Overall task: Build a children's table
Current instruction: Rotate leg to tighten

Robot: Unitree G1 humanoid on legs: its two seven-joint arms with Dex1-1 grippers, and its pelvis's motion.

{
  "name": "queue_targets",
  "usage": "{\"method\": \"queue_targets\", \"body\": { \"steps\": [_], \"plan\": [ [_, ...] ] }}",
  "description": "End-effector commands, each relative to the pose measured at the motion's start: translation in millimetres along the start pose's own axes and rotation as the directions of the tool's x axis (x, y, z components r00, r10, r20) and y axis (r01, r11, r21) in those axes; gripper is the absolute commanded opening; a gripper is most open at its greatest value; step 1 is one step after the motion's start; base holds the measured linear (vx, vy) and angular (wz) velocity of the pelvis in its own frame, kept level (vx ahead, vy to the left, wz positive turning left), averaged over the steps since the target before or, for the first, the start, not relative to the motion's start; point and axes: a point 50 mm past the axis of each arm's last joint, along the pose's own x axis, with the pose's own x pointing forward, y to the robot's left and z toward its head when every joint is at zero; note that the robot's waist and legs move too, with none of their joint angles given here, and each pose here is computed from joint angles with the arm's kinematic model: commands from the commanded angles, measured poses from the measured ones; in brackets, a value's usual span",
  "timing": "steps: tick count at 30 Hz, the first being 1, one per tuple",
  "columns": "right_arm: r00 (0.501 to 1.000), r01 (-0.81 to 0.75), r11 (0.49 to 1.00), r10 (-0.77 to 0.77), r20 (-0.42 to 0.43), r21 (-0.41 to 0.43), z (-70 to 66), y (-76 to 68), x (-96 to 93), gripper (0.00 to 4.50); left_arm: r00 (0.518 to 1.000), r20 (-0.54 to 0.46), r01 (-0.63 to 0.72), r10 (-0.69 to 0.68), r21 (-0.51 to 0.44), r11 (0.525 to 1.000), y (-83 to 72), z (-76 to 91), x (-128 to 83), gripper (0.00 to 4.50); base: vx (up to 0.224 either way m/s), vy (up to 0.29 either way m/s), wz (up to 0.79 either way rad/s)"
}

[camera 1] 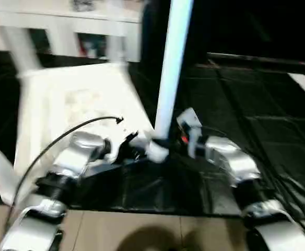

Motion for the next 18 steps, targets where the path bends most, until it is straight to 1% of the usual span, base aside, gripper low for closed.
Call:
{"method": "queue_targets", "body": {
  "steps": [1, 4, 6, 7, 8, 10, 13, 14, 16, 17, 18],
  "plan": [
    [0.995, 0.018, 0.998, -0.012, -0.1, 0.061, -16.7, 22.0, 22.6, 1.98, 0.994, 0.108, 0.008, -0.007, -0.003, 1.0, -13.3, 29.4, 19.0, 0.0, 0.0, 0.0, 0.0],
    [0.993, 0.058, 0.997, -0.053, -0.109, 0.041, -13.6, 27.3, 31.2, 1.98, 0.99, 0.135, -0.044, 0.046, -0.017, 0.999, -15.3, 38.0, 25.7, 0.0, 0.0, 0.0, 0.0],
    [0.993, 0.063, 0.997, -0.058, -0.101, 0.05, -12.8, 27.7, 31.8, 1.98, 0.989, 0.137, -0.046, 0.048, -0.02, 0.999, -15.7, 38.8, 26.2, 0.0, 0.0, 0.0, 0.0],
    [0.995, 0.061, 0.995, -0.055, -0.082, 0.073, -11.1, 28.4, 32.1, 1.98, 0.989, 0.137, -0.044, 0.046, -0.019, 0.999, -16.1, 39.6, 26.4, 0.0, 0.0, 0.0, 0.0],
    [0.996, 0.055, 0.995, -0.05, -0.072, 0.082, -10.2, 28.6, 31.7, 2.31, 0.99, 0.135, -0.043, 0.044, -0.013, 0.999, -16.1, 39.4, 26.0, 0.0, 0.0, 0.0, 0.0],
    [0.997, 0.043, 0.996, -0.038, -0.063, 0.076, -10.1, 28.5, 30.2, 2.64, 0.991, 0.129, -0.042, 0.042, 0.0, 0.999, -15.8, 37.9, 24.3, 0.0, 0.0, 0.0, 0.0],
    [0.999, 0.033, 0.996, -0.03, -0.037, 0.079, -10.3, 26.4, 26.2, 2.74, 0.992, 0.12, -0.034, 0.032, 0.013, 0.999, -14.8, 34.1, 20.1, 0.0, 0.0, 0.0, 0.0],
    [0.999, 0.029, 0.996, -0.027, -0.03, 0.079, -10.2, 25.9, 25.2, 2.99, 0.993, 0.119, -0.031, 0.029, 0.017, 0.999, -14.6, 33.3, 19.3, 0.0, 0.0, 0.0, 0.0],
    [1.0, -0.006, 0.997, 0.006, 0.003, 0.082, -9.7, 23.8, 19.4, 3.07, 0.994, 0.112, -0.006, 0.001, 0.038, 0.999, -14.3, 29.9, 15.4, 0.0, 0.0, 0.0, 0.0],
    [0.999, -0.052, 0.996, 0.052, 0.007, 0.077, -11.0, 24.1, 14.9, 3.2, 0.995, 0.101, 0.015, -0.019, 0.042, 0.999, -14.2, 27.0, 12.6, 0.0, 0.0, 0.0, 0.0],
    [0.995, -0.1, 0.994, 0.1, -0.002, 0.05, -13.9, 22.7, 7.9, 3.32, 0.995, 0.089, 0.044, -0.05, 0.063, 0.997, -13.7, 23.3, 8.6, 0.0, 0.0, 0.0, 0.0]
  ]
}}
